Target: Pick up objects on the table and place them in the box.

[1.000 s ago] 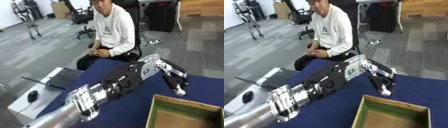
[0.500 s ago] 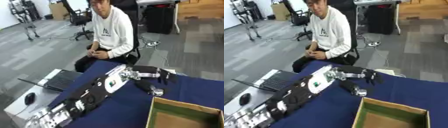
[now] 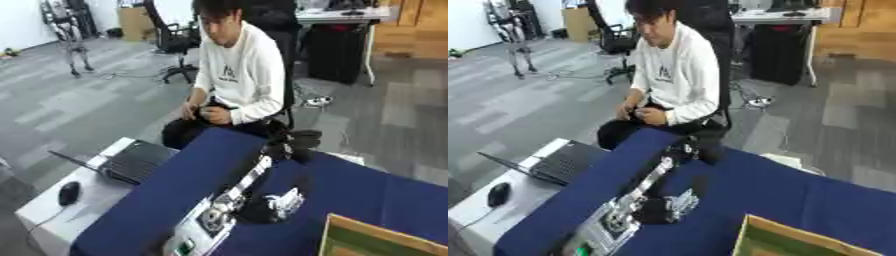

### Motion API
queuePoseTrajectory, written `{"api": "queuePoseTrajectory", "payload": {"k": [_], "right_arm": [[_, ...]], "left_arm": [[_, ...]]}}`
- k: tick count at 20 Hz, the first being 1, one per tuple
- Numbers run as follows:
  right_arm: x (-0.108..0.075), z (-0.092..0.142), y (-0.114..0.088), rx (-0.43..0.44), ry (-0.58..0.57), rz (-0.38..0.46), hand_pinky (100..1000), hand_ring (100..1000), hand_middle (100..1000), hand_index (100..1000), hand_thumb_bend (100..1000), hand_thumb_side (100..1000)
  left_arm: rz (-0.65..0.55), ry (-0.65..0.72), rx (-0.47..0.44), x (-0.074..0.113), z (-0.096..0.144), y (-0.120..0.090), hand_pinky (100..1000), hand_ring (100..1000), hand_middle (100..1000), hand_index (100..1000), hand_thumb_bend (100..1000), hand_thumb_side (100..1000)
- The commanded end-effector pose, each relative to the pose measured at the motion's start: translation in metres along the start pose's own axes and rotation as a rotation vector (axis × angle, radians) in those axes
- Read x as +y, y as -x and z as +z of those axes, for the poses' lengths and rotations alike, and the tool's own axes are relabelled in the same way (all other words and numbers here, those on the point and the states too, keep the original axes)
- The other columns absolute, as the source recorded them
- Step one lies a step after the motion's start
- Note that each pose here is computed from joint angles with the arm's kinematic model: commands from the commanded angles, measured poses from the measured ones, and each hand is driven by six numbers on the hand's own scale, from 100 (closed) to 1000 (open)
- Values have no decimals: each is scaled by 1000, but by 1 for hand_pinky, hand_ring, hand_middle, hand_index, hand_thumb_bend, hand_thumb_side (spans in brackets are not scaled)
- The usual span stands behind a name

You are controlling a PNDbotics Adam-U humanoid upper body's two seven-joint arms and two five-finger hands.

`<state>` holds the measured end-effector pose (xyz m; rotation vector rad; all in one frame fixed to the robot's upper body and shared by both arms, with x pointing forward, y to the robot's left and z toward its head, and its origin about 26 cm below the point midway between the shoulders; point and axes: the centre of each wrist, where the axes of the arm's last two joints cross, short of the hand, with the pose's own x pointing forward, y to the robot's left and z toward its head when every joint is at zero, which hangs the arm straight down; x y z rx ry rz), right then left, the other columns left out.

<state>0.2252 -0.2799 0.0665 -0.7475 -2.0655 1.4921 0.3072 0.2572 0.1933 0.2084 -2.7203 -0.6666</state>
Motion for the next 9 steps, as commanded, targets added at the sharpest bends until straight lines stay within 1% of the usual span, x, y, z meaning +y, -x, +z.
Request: {"api": "queuePoseTrajectory", "payload": {"k": [1, 2, 3, 4, 6, 7, 8, 9], "right_arm": [[8, -8, -16, -37, 31, -6, 270, 460, 474, 651, 316, 1000], [12, -10, -21, -59, 44, -21, 270, 460, 472, 643, 263, 1000], [14, -11, -24, -72, 53, -26, 261, 452, 461, 632, 240, 1000], [15, -12, -26, -82, 63, -29, 250, 443, 450, 621, 282, 1000], [17, -13, -29, -98, 75, -27, 235, 434, 443, 588, 298, 1000], [18, -14, -30, -102, 79, -22, 195, 408, 424, 563, 321, 999], [18, -14, -30, -99, 86, -15, 157, 377, 391, 531, 318, 956], [17, -14, -29, -93, 94, -4, 123, 348, 354, 487, 324, 889]], "left_arm": [[6, 26, -132, -3, -14, -13, 714, 691, 851, 869, 968, 633], [14, 41, -153, -5, -16, -14, 719, 693, 852, 868, 1000, 602], [17, 57, -170, -7, -18, -14, 721, 698, 850, 862, 1000, 577], [14, 76, -183, -7, -19, -15, 719, 696, 850, 861, 1000, 581], [8, 106, -197, -7, -20, -15, 718, 696, 848, 860, 1000, 592], [6, 117, -199, -7, -20, -15, 716, 696, 855, 868, 1000, 585], [2, 130, -190, -7, -19, -15, 717, 701, 867, 878, 1000, 572], [-3, 142, -179, -6, -18, -15, 712, 702, 874, 883, 1000, 582]]}}
